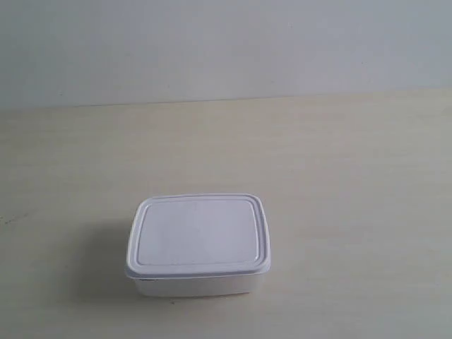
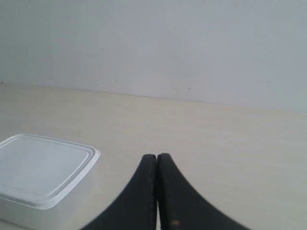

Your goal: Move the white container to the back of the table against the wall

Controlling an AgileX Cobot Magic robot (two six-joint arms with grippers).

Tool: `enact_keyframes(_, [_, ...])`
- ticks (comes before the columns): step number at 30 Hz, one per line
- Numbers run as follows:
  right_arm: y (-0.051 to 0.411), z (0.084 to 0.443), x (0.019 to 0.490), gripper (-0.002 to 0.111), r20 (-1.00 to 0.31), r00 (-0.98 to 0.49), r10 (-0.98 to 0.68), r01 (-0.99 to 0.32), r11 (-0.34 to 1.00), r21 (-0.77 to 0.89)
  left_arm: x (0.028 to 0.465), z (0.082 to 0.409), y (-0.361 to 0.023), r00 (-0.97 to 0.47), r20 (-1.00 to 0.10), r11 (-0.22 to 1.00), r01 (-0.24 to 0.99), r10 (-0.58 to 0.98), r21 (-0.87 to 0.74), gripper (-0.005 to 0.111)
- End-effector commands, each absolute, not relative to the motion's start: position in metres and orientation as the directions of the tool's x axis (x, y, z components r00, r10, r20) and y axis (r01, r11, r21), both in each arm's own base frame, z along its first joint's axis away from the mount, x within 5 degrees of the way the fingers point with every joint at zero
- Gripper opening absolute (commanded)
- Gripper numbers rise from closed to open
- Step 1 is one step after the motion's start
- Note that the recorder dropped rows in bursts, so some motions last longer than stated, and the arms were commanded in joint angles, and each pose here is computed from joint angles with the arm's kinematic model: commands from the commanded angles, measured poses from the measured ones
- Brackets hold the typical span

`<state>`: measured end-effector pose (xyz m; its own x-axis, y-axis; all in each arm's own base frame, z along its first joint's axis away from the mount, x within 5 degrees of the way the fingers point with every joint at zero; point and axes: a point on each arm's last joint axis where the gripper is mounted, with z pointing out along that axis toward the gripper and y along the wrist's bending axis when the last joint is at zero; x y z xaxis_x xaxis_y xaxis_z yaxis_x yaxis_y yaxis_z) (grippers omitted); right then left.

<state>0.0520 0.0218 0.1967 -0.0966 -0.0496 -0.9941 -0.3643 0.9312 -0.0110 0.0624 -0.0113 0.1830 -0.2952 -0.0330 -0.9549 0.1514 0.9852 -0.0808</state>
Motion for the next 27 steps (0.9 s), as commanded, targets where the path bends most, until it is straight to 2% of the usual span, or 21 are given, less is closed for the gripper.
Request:
enact_keyframes(1, [0.021,0.199,0.052,0.000,-0.997,-0.065,-0.036,-0.353,0.936,-0.010,0.064,0.192,-0.012,-0.203,-0.973,0.978,0.147,-0.114,-0.146,0.000])
enact_keyframes(4, [0.020,0.207,0.053,0.000,-0.991,-0.030,0.129,-0.343,0.930,0.132,0.066,0.202,-0.012,-0.120,-0.953,0.945,0.142,-0.279,-0.295,0.000])
enact_keyframes(5, [0.019,0.211,0.053,0.000,-0.966,-0.024,0.256,-0.334,0.909,0.249,0.066,0.204,-0.011,-0.103,-0.938,0.928,0.142,-0.331,-0.343,0.000])
enact_keyframes(7, [0.017,0.214,0.053,0.000,-0.923,-0.029,0.383,-0.323,0.871,0.371,0.066,0.205,-0.011,-0.108,-0.910,0.901,0.136,-0.400,-0.412,0.000])
enact_keyframes(10, [0.014,0.218,0.054,0.000,-0.887,-0.004,0.462,-0.307,0.843,0.441,0.066,0.207,-0.011,-0.081,-0.914,0.903,0.144,-0.397,-0.405,0.000])
enact_keyframes(13, [0.019,0.223,0.053,0.000,-0.894,-0.072,0.441,-0.331,0.835,0.439,0.068,0.206,-0.012,-0.135,-0.905,0.899,0.124,-0.403,-0.419,0.000])
enact_keyframes(20, [0.039,0.279,0.075,0.000,-0.908,-0.282,0.309,-0.369,0.839,0.400,0.092,0.236,-0.019,-0.273,-0.867,0.887,0.084,-0.417,-0.453,0.000])
enact_keyframes(27, [0.064,0.305,0.136,0.000,-0.866,-0.480,0.141,-0.350,0.874,0.336,0.127,0.300,-0.044,-0.525,-0.818,0.919,0.155,-0.235,-0.363,0.000])
